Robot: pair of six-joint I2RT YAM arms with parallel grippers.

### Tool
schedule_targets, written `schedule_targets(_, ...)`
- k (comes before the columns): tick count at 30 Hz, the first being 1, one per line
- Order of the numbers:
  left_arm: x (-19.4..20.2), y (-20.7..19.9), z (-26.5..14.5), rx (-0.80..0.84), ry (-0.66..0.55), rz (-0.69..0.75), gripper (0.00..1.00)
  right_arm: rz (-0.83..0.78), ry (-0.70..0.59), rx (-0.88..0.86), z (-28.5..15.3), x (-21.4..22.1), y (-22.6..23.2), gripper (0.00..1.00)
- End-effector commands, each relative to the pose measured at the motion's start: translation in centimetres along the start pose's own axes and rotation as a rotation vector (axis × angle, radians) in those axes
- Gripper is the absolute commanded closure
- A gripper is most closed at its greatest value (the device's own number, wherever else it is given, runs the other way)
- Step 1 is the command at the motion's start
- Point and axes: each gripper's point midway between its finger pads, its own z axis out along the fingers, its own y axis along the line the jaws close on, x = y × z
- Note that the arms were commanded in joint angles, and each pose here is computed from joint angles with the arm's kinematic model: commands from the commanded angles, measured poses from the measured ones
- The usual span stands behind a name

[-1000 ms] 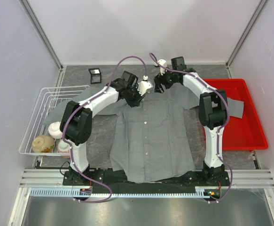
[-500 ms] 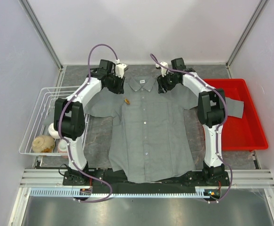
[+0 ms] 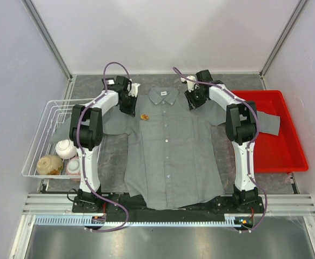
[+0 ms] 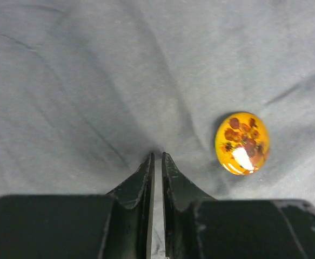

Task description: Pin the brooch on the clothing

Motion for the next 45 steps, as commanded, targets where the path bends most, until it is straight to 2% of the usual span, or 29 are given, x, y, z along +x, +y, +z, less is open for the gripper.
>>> schedule_targets(1, -0.1, 2.9, -0.5, -0.105, 0.021, -0.048, 0.85, 0.045, 0.072, 0.093, 0.2, 1.9, -2.8, 0.61)
schedule_targets(10, -0.3, 2.9, -0.9, -0.066, 0.01, -0.019, 0.8, 0.041, 0.067, 0.075, 0.5, 1.4, -3.1, 0.59)
schedule_targets(16, -2.9, -2.5, -6.1, 0.172, -0.162, 0.179, 0.67, -0.022, -0.03, -0.036, -2.1, -1.7, -1.0, 0.5)
schedule_targets(19, -1.6, -4.6, -7.8, 0.243, -0.154, 0.271, 0.61, -0.054, -0.067, -0.078, -3.9, -2.7, 0.3, 0.43)
schedule_targets(23, 2.1, -5.9, -7.4, 0.236, -0.051, 0.36, 0.59, -0.095, -0.071, -0.149, -5.6, -2.6, 2.6, 0.4)
schedule_targets(31, 5.7, -4.1, -4.8, 0.15, 0.08, 0.335, 0.6, -0.072, 0.053, -0.199, -4.6, 2.2, 4.6, 0.41)
schedule_targets(39, 7.9, -1.2, -2.2, 0.037, 0.197, 0.33, 0.6, -0.046, 0.15, -0.135, -3.0, 5.4, 3.0, 0.42)
schedule_targets(45, 7.1, 1.7, -0.5, -0.062, 0.226, 0.337, 0.61, 0.009, 0.196, -0.026, -1.3, 6.9, -0.2, 0.45)
